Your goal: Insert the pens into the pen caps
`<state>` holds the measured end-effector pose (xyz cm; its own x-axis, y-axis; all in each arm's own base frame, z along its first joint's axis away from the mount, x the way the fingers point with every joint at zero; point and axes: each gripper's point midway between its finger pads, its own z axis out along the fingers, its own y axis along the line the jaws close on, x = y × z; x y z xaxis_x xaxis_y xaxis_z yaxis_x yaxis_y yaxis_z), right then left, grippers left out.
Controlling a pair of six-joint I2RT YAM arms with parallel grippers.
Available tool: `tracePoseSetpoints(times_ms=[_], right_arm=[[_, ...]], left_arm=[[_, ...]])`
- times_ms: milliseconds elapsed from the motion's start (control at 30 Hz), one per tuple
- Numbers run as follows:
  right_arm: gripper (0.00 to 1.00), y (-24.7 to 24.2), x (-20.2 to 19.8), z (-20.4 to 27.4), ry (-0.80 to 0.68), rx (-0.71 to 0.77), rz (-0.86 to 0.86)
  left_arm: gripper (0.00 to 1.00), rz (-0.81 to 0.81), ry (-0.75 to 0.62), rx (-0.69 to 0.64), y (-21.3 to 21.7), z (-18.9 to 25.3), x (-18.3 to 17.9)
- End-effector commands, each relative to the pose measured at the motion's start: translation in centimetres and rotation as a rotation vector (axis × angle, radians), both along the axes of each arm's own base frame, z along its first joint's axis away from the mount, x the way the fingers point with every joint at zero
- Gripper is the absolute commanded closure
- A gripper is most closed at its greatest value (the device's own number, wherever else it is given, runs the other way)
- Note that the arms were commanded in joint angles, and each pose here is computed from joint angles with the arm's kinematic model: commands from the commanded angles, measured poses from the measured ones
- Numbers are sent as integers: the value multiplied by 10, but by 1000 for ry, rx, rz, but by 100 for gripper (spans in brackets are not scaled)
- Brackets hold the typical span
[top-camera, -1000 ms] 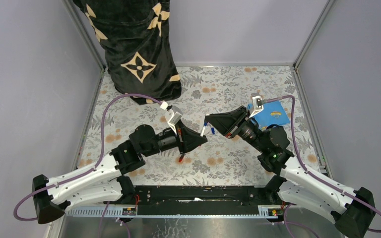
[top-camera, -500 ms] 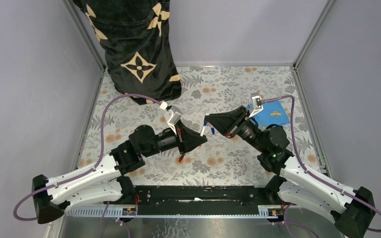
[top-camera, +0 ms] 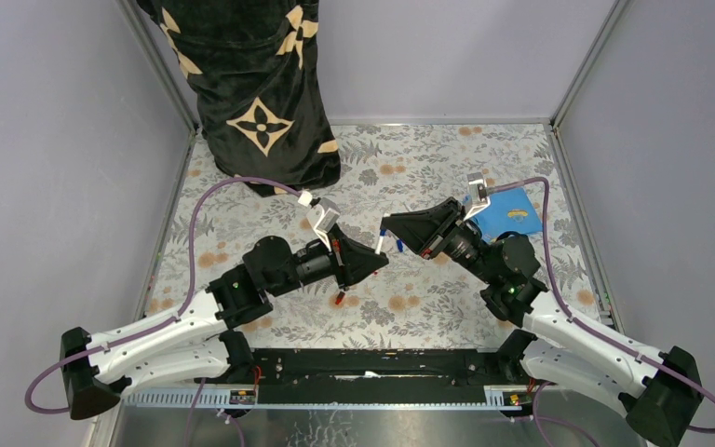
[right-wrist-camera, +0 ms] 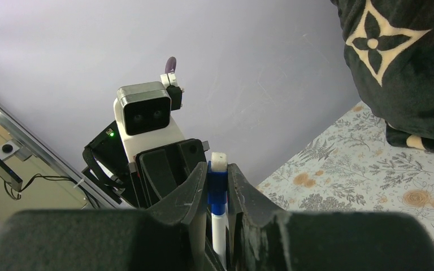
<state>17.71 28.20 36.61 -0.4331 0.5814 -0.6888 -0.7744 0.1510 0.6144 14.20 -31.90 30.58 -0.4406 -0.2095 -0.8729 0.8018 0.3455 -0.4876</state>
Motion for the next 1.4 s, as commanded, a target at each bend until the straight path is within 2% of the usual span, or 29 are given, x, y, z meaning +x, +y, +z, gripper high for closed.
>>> tracePoseSetpoints(times_ms=[0,233,633,700,800,933,1200,1367], right_arm=[[100,3,-13,7,-67,-8,58],[100,16,-36,-6,-118,-97,203],[100,15,-46,-36,-78,-219,247],[96,11,-45,-30,-83,-207,225],[81,8,-45,-14,-103,-167,211],[67,7,-48,4,-123,-126,216],[51,1,-48,24,-145,-90,184],[42,-8,-24,34,-93,-153,38]], left_arm=[[100,92,-29,-110,8,30,13],[100,95,-60,-127,10,46,13],[100,67,-126,-156,11,71,8],[100,65,-129,-155,12,72,7],[100,65,-125,-152,13,70,6],[100,50,-118,-143,12,67,4],[100,64,-108,-134,18,62,3],[100,60,-101,-127,18,58,2]])
